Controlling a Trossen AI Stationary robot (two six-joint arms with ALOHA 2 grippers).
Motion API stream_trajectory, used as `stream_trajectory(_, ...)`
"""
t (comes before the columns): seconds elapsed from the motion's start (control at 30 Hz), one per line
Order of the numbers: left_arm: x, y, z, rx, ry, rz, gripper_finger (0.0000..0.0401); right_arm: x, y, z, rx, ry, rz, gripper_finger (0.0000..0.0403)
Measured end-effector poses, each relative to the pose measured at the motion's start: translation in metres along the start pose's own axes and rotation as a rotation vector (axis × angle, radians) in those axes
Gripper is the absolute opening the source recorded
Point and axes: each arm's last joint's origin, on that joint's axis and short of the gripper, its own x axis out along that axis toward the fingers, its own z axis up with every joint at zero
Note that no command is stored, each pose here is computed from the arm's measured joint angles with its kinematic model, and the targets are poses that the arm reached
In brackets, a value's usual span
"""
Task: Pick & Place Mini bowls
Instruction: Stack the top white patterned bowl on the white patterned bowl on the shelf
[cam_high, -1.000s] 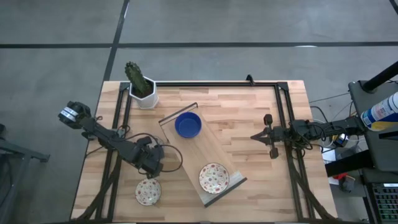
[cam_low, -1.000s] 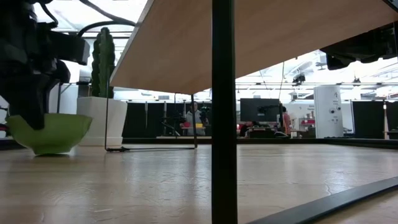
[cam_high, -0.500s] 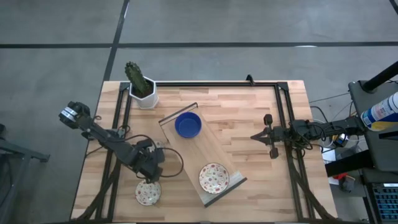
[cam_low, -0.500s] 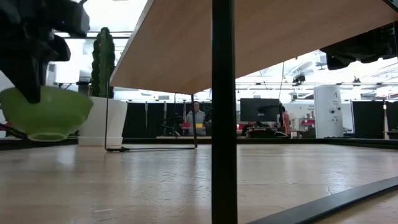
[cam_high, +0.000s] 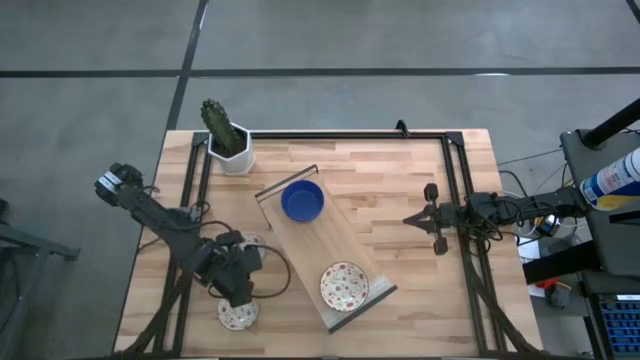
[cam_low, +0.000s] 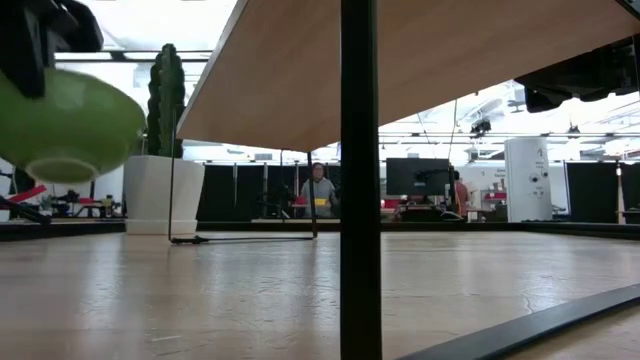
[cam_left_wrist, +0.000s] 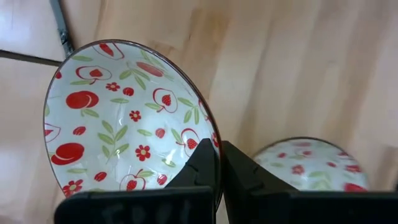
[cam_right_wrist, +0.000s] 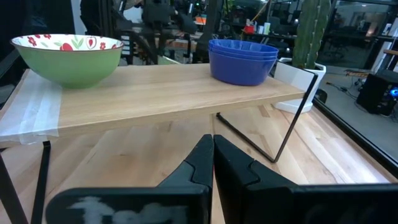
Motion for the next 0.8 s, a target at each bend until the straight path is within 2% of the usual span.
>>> stream_trajectory(0.53,-0.063,-0.027,0.014,0.035,-0.151,-0.187,0.0004,0.0,0.0,0.0,0.0,0.0,0.0,0.0008)
stream_trajectory(0.7,-0.086,-0.031,0.024,0.082,-0.252,-0.233,0.0004,0.0,0.0,0.0,0.0,0.0,0.0,0.0008)
stream_trajectory(0.8,-0.099,-0.035,0.032,0.156,-0.332,-0.228,0.0004,0.0,0.0,0.0,0.0,0.0,0.0,0.0008)
